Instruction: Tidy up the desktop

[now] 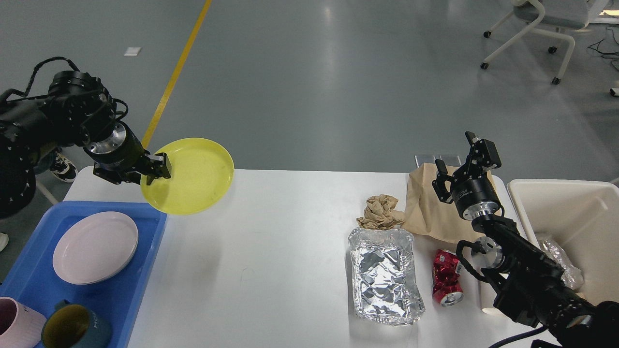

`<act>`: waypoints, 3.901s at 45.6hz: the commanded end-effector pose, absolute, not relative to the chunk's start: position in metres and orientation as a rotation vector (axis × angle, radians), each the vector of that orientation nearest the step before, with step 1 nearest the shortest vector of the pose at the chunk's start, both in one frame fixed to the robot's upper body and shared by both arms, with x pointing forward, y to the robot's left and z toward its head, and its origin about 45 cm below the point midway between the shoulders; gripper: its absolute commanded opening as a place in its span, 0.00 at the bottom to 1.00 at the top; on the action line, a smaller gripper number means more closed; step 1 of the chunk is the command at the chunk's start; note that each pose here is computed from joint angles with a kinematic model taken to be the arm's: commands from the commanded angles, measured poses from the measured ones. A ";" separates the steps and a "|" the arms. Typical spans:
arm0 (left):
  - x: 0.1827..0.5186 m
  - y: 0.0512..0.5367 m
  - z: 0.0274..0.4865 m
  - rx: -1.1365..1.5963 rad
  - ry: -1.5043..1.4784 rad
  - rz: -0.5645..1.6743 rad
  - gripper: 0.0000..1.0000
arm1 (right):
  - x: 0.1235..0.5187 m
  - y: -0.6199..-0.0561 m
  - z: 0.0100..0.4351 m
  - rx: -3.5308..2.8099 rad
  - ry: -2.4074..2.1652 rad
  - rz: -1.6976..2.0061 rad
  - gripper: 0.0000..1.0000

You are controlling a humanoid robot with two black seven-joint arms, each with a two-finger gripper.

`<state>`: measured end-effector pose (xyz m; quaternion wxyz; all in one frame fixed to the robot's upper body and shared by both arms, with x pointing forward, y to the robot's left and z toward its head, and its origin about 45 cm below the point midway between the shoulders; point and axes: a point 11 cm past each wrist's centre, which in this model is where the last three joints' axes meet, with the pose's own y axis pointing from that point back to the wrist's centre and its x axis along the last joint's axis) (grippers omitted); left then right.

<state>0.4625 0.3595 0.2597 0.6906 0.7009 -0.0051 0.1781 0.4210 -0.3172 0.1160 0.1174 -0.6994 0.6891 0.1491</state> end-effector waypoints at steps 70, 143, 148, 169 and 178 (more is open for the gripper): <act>0.370 0.534 0.167 1.735 0.179 0.758 0.01 | 0.421 -0.317 0.116 -2.047 2.017 0.437 1.00; 0.405 0.502 0.169 1.509 0.090 0.947 0.96 | 0.421 -0.317 0.116 -2.047 2.017 0.437 1.00; 0.422 0.489 0.184 1.316 0.112 1.058 0.96 | 0.421 -0.317 0.116 -2.046 2.017 0.435 1.00; 0.434 0.455 0.152 0.719 0.325 1.464 0.96 | 0.421 -0.317 0.116 -2.047 2.017 0.437 1.00; 0.436 0.446 0.148 0.536 0.416 1.529 0.96 | 0.421 -0.317 0.116 -2.047 2.017 0.437 1.00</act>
